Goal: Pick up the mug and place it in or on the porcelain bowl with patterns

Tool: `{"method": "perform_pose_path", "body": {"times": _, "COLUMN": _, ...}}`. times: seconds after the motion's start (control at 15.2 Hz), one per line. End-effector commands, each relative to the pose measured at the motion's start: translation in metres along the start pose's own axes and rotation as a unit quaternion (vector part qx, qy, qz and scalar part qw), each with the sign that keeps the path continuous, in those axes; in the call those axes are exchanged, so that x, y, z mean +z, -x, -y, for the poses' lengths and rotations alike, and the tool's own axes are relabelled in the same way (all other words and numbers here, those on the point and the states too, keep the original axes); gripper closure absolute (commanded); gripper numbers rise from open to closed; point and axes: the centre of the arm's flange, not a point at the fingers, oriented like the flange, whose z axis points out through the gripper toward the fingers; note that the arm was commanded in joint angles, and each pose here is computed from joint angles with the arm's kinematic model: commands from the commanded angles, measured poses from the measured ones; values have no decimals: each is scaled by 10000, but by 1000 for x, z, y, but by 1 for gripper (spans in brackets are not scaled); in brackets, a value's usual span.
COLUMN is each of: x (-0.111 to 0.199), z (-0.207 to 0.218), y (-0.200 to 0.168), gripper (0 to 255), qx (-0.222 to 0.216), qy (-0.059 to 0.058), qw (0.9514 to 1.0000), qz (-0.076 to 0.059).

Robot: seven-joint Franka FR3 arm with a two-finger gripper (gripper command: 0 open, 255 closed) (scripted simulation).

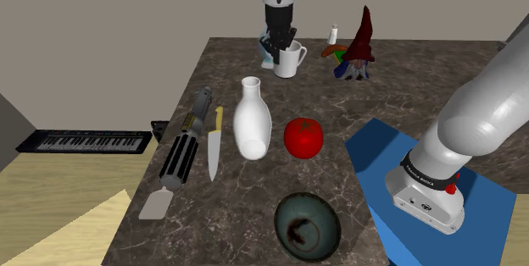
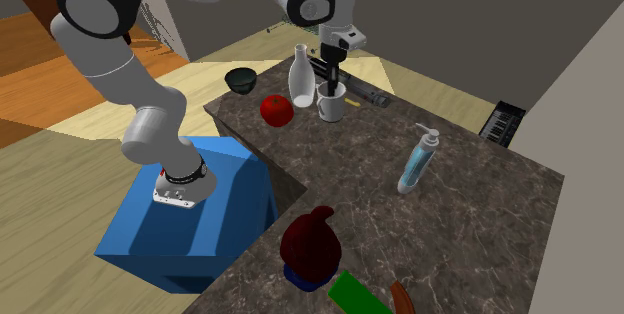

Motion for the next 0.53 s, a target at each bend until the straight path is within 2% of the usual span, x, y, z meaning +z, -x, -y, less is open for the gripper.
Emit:
{"method": "perform_pose_path", "body": {"times": 0.0, "x": -9, "z": -1, "y": 1, "gripper": 255, "qx": -1, "qy": 0, "qw": 10000, "qz": 0}}
{"method": "perform_pose_path", "body": {"times": 0.46, "x": -17, "z": 56, "y": 74, "gripper": 255, "qx": -1, "qy": 0, "qw": 10000, "qz": 0}}
